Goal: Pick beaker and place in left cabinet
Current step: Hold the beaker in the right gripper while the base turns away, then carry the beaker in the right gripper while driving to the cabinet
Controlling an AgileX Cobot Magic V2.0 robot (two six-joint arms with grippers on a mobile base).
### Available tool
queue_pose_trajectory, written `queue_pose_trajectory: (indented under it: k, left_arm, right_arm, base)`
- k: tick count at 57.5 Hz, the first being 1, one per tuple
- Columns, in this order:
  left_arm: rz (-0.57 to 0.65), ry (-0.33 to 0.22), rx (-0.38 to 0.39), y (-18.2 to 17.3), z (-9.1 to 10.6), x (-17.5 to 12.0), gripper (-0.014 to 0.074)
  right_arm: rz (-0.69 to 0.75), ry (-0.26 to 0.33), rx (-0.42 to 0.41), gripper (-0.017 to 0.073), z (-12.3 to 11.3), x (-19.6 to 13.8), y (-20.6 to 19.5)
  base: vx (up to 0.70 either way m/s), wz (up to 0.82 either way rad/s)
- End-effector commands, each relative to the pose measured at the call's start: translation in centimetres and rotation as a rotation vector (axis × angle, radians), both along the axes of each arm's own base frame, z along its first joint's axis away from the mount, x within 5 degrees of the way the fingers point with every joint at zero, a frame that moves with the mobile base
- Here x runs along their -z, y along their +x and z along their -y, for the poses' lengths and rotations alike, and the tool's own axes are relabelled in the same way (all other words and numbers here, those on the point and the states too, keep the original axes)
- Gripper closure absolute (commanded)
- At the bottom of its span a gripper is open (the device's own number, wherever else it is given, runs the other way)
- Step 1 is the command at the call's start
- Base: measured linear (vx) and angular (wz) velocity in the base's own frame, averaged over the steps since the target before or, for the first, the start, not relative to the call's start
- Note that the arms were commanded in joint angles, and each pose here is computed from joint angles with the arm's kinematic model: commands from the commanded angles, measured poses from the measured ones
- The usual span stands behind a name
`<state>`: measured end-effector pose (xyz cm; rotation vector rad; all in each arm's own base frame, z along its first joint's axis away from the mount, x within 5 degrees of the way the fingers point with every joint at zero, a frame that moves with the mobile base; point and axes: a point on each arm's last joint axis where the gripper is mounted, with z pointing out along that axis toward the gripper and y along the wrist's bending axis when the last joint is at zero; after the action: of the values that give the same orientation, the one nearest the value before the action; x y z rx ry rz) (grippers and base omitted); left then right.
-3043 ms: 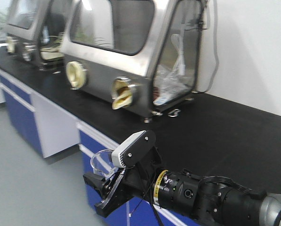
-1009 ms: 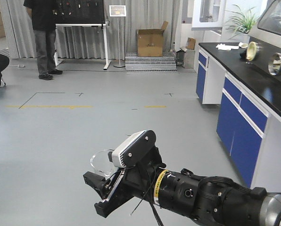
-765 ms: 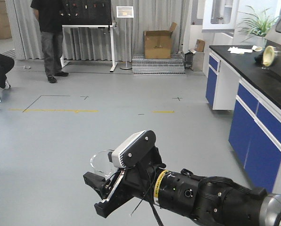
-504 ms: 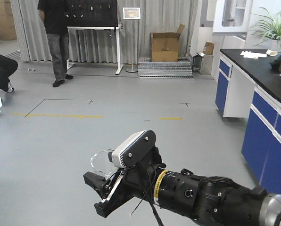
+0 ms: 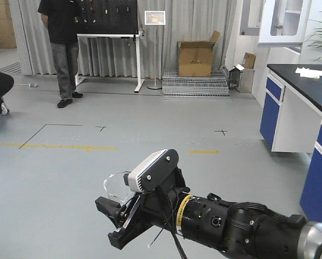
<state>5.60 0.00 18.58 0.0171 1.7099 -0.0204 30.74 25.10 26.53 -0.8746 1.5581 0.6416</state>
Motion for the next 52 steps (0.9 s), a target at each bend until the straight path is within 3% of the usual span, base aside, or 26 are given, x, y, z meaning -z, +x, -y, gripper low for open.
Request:
queue_pose_trajectory:
  k: [1, 52]
  left_arm:
    - [0.107, -0.013, 0.016, -0.10, 0.14, -1.14, 0.0590]
    - [0.107, -0.013, 0.016, -0.10, 0.14, -1.14, 0.0590]
  right_arm:
    - [0.083, 0.110, -0.026, 0.0540, 0.14, -3.54, -0.55]
    - [0.082, 0.109, -0.025, 0.0540, 0.15, -3.53, -0.54]
  base:
    - [0.64, -0.04]
    - [0.66, -0.05]
